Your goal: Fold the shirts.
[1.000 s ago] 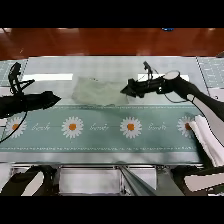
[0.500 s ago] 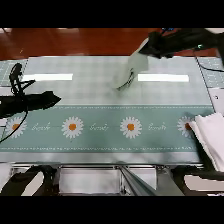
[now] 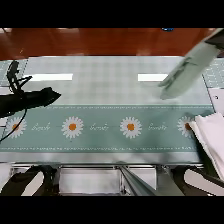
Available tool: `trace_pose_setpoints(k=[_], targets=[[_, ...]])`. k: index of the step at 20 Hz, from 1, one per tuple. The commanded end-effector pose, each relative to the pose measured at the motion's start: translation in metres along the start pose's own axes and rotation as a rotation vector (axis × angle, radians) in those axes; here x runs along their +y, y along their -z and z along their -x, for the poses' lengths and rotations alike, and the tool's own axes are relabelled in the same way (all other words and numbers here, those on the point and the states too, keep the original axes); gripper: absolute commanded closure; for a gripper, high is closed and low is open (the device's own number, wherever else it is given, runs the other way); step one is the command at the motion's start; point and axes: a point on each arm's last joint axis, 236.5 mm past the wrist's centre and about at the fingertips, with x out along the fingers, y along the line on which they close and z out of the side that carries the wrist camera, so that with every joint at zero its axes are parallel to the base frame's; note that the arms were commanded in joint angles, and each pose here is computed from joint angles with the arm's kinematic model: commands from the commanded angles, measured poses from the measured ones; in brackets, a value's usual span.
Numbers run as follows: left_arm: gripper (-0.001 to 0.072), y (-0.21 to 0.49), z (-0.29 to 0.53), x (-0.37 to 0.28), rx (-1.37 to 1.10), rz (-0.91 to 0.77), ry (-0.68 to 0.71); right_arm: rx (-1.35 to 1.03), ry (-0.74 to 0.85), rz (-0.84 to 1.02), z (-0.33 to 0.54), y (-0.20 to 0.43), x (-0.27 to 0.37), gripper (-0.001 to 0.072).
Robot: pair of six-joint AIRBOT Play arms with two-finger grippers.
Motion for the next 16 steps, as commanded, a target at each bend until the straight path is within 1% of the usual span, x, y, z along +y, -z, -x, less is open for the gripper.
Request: trace_pose_setpoints(k=[1,4,7,9,10,11,12,14,16], targets=[[0.0685,-0.005,0.000,-0.004,-0.021,0.018,0.019,0.045,0.196,-0.099,0.054,0.029,-0.060,0.0690],[0.0685,-0.007,0.000,-0.004,-0.032,0.018,0.017,0.095,0.367,-0.208,0.094,0.060,-0.106,0.0690],[0.0685,-0.013,0.000,-0.002,-0.057,0.018,0.011,0.047,0.490,-0.325,0.127,0.087,-0.139,0.0690],[0.0685,-0.015,0.000,-0.002,-0.064,0.018,0.010,0.079,0.622,-0.409,0.144,0.126,-0.171,0.0690],[0.0685,-0.015,0.000,-0.002,-0.064,0.018,0.010,0.112,0.735,-0.466,0.160,0.156,-0.192,0.0690],[0.0685,-0.015,0.000,-0.002,-0.064,0.018,0.009,0.136,0.847,-0.565,0.176,0.187,-0.211,0.0689],[0.0685,-0.015,0.000,-0.002,-0.064,0.018,0.010,0.152,0.909,-0.656,0.186,0.212,-0.222,0.0688],[0.0685,-0.015,0.000,-0.002,-0.064,0.018,0.009,0.198,0.947,-0.771,0.187,0.253,-0.232,0.0687],[0.0685,-0.015,0.000,-0.002,-0.064,0.017,0.009,0.258,1.026,-0.855,0.193,0.286,-0.240,0.0682]])
